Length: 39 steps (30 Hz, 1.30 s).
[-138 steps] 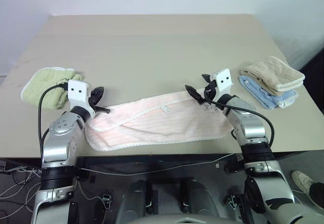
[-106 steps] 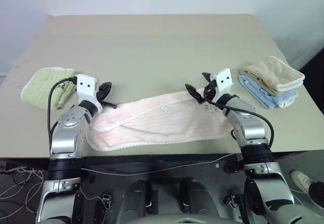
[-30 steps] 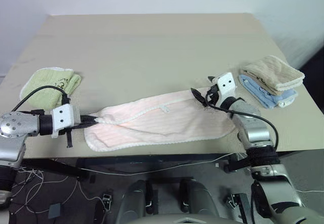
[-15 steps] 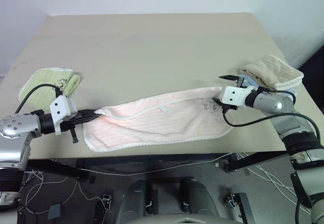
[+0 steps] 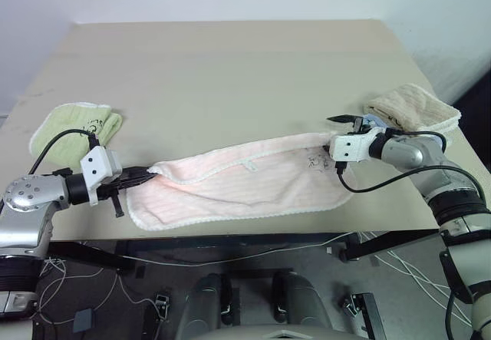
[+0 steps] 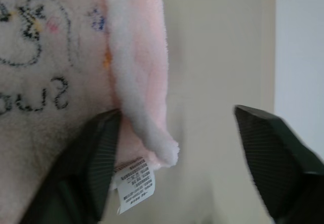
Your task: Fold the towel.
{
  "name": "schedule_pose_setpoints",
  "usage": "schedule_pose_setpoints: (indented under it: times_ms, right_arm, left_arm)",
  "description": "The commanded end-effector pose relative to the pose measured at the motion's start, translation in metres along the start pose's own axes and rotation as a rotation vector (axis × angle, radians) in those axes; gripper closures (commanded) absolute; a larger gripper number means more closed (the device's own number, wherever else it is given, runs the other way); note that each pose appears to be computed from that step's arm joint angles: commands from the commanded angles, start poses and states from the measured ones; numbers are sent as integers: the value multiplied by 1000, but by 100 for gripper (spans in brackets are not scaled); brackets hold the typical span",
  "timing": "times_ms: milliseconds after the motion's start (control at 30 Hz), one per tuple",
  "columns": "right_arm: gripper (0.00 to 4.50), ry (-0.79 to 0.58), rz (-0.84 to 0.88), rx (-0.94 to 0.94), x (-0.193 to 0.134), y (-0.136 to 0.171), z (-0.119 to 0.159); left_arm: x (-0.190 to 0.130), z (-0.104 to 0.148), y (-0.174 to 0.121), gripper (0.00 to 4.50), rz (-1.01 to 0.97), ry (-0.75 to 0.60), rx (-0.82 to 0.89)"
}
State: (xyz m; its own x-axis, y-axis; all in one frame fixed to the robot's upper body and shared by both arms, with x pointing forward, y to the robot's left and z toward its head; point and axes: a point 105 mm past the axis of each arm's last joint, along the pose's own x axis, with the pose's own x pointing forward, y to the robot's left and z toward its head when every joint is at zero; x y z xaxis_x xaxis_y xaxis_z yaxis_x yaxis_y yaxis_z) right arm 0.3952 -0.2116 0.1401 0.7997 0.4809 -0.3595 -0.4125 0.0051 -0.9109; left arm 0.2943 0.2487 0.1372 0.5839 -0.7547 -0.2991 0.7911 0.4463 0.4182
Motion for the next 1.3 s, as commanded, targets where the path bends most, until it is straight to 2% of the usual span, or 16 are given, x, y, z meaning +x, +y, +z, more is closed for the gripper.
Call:
schedule_pose_setpoints:
  times_ms: [33, 267, 300, 400, 633, 833, 967, 1033, 1167, 1300]
  right_arm:
    - [196, -18, -38, -27, -3, -15, 4]
    - [435, -21, -32, -22, -4, -14, 5]
    - [444, -21, -32, -21, -4, -14, 5]
    - [444, -14, -46, -25, -5, -16, 3]
    - [444, 7, -125, -17, -5, -34, 0]
    - [444, 51, -358, -20, -6, -101, -3]
    - [444, 19, -514, -12, -30, -150, 3]
    - [444, -17, -548, 5, -42, -162, 7]
    - [444, -151, -501, 107, -61, -159, 17]
    - [444, -238, -306, 235, -73, -119, 22]
  left_arm:
    - [-3, 10, 5, 450, 22, -24, 42]
    - [-3, 10, 7, 450, 47, -36, 34]
    - [-3, 10, 8, 450, 54, -39, 32]
    - [-3, 11, 12, 450, 85, -57, 23]
    - [3, 20, 45, 450, 263, -112, 0]
    - [8, 55, 124, 450, 626, -216, -10]
    - [-26, 91, 172, 450, 865, -316, -6]
    - [-44, 103, 183, 450, 931, -352, -3]
    - [-62, 106, 180, 450, 896, -351, 27]
    - [-57, 76, 142, 450, 671, -291, -26]
